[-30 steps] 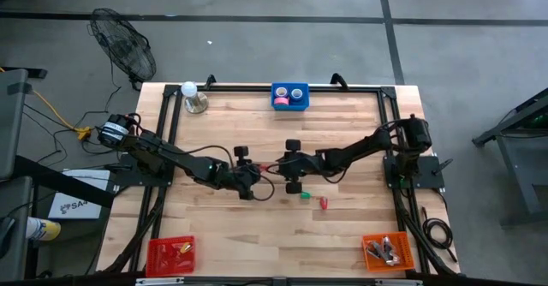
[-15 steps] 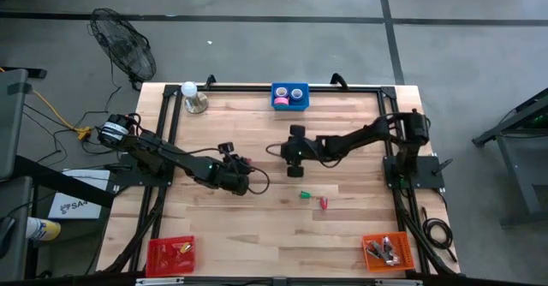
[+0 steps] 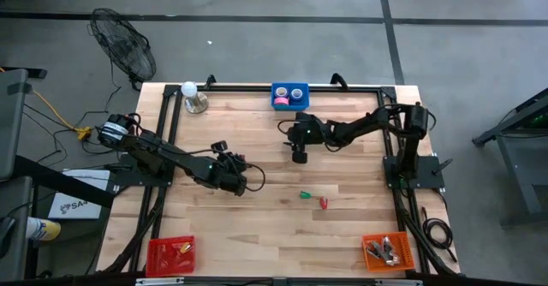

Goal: Pick and place Stapler, Stapler remover, tape
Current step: Put the top red stapler into the red bin

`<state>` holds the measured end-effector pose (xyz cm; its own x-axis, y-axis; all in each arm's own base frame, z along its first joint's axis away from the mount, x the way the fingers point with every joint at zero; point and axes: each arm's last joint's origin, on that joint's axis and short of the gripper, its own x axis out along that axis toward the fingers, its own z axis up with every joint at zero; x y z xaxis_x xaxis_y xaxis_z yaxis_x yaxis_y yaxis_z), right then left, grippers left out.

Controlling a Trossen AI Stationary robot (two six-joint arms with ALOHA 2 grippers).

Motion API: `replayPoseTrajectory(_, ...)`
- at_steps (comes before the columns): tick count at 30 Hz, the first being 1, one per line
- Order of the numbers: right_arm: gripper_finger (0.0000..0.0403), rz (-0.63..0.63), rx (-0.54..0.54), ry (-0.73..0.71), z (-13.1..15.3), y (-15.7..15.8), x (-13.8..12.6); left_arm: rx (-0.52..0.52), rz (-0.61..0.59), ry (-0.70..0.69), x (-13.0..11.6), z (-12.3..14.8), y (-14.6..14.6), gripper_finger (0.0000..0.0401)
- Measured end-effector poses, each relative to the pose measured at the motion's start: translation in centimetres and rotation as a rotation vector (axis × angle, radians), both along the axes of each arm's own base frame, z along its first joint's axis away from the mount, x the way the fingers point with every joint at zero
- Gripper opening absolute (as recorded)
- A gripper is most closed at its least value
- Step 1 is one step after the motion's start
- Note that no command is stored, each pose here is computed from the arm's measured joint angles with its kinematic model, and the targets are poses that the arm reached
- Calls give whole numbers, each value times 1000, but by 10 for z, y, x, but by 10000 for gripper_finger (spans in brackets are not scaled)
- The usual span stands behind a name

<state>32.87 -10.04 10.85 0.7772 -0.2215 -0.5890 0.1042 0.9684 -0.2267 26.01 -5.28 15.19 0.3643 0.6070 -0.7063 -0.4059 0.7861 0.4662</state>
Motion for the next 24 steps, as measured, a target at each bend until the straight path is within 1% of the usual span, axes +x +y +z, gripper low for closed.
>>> replayPoseTrajectory(4,165,-6,-26,-29,-2,-4,-5,-13,26,-14,-1,0,0,81)
replayPoseTrajectory(7,165,-50,-66,-38,7,-10,-5,-19,39,-25,-1,0,0,81)
replayPoseTrajectory(10,165,-120,-72,-82,32,-17,-8,-22,47,-29,-1,0,0,81)
replayPoseTrajectory(13,165,-221,-78,-87,56,-21,-19,-23,53,-31,-1,0,0,81)
replayPoseTrajectory(19,165,-411,-266,-120,112,-20,-46,-23,56,-34,-1,0,0,81)
replayPoseTrajectory(21,165,-433,-308,-142,127,-18,-53,-28,65,-41,-1,0,0,81)
replayPoseTrajectory(24,165,-429,-321,-190,140,-17,-60,-39,70,-45,-1,-1,0,81)
